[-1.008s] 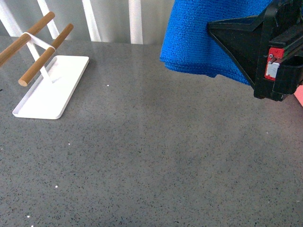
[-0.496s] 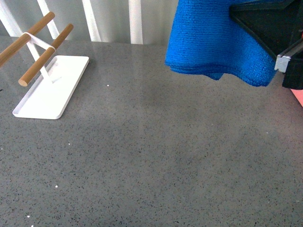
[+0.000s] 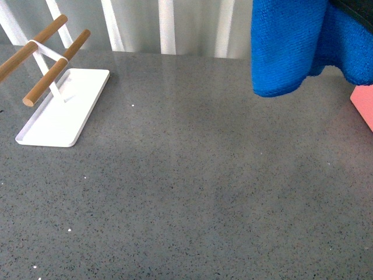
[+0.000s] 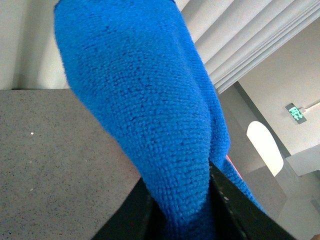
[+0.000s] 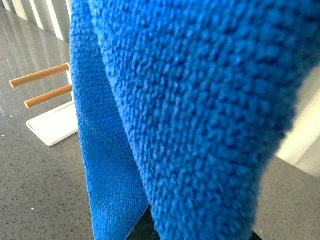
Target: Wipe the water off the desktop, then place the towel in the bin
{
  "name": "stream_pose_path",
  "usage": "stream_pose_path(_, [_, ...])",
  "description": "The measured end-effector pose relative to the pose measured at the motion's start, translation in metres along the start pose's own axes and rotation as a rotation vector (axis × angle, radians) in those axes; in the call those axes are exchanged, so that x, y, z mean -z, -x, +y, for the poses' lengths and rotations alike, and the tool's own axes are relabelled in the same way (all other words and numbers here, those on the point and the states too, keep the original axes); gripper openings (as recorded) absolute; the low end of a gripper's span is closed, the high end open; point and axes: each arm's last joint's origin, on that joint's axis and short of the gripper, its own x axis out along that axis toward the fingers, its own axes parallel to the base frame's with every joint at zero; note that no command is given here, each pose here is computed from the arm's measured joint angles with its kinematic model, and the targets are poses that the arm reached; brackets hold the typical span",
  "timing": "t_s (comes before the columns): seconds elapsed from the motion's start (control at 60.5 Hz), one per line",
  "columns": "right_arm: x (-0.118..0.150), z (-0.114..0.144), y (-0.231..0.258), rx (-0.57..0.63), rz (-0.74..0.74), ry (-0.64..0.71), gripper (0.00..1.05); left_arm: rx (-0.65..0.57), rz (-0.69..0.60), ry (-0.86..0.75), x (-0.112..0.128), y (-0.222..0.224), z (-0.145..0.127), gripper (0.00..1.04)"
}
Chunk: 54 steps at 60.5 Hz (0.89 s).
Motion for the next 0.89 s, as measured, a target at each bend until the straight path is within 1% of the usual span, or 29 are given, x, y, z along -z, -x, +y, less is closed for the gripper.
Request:
stream_pose_path(0.132, [-0.001, -0.008, 0.005, 0.027, 0.004, -0.007, 0.03, -0.026, -0.016, 0.014, -0.008, 0.005, 0.014, 0.47])
stream_pose_path(0.165, [-0.002, -0.009, 0.006, 0.031, 0.003, -0.008, 0.03, -0.035, -0.02, 0.017, -0.009, 0.006, 0.017, 0.51])
stream_pose_path(0.182, [-0.002, -0.011, 0.006, 0.035, 0.003, -0.011, 0.03, -0.046, -0.025, 0.024, -0.012, 0.008, 0.022, 0.55])
stream_pose_path(0.215, [-0.003, -0.013, 0.007, 0.039, 0.001, -0.013, 0.03, -0.054, -0.028, 0.028, -0.013, 0.009, 0.025, 0.58])
stream_pose_path(0.281, [-0.005, -0.018, 0.009, 0.047, -0.007, -0.033, 0.03, -0.094, -0.039, 0.044, -0.018, 0.015, 0.04, 0.69])
stream_pose_path(0.38, [-0.009, -0.026, 0.012, 0.068, -0.019, -0.061, 0.03, -0.155, -0.038, 0.066, -0.021, 0.032, 0.074, 0.85])
stream_pose_path(0.413, [-0.009, -0.03, 0.013, 0.08, -0.018, -0.074, 0.03, -0.193, -0.032, 0.078, -0.021, 0.044, 0.095, 0.93])
stream_pose_path(0.463, [-0.008, -0.033, 0.016, 0.096, -0.015, -0.093, 0.03, -0.244, -0.035, 0.077, -0.023, 0.057, 0.118, 1.0])
stream_pose_path(0.529, [-0.007, -0.038, 0.019, 0.114, -0.015, -0.117, 0.03, -0.321, -0.04, 0.071, -0.023, 0.077, 0.148, 0.97])
stream_pose_path(0.578, [-0.006, -0.044, 0.022, 0.133, -0.015, -0.144, 0.03, -0.379, -0.034, 0.063, -0.02, 0.098, 0.174, 0.98])
stream_pose_path(0.595, [-0.006, -0.044, 0.022, 0.135, -0.014, -0.147, 0.03, -0.386, -0.032, 0.061, -0.019, 0.102, 0.178, 0.98])
stream_pose_path(0.661, [-0.002, -0.051, 0.027, 0.164, 0.001, -0.178, 0.03, -0.411, 0.003, 0.039, -0.006, 0.133, 0.2, 0.98])
stream_pose_path(0.727, [0.005, -0.056, 0.029, 0.185, 0.024, -0.198, 0.03, -0.405, 0.051, 0.0, 0.012, 0.16, 0.205, 0.98])
stream_pose_path(0.793, [0.015, -0.058, 0.031, 0.197, 0.067, -0.227, 0.03, -0.366, 0.102, -0.047, 0.037, 0.194, 0.199, 0.98])
stream_pose_path(0.859, [0.02, -0.059, 0.032, 0.204, 0.081, -0.238, 0.03, -0.355, 0.113, -0.059, 0.053, 0.215, 0.194, 0.98])
stream_pose_path(0.892, [0.022, -0.059, 0.032, 0.208, 0.087, -0.242, 0.03, -0.346, 0.123, -0.064, 0.065, 0.23, 0.19, 0.98])
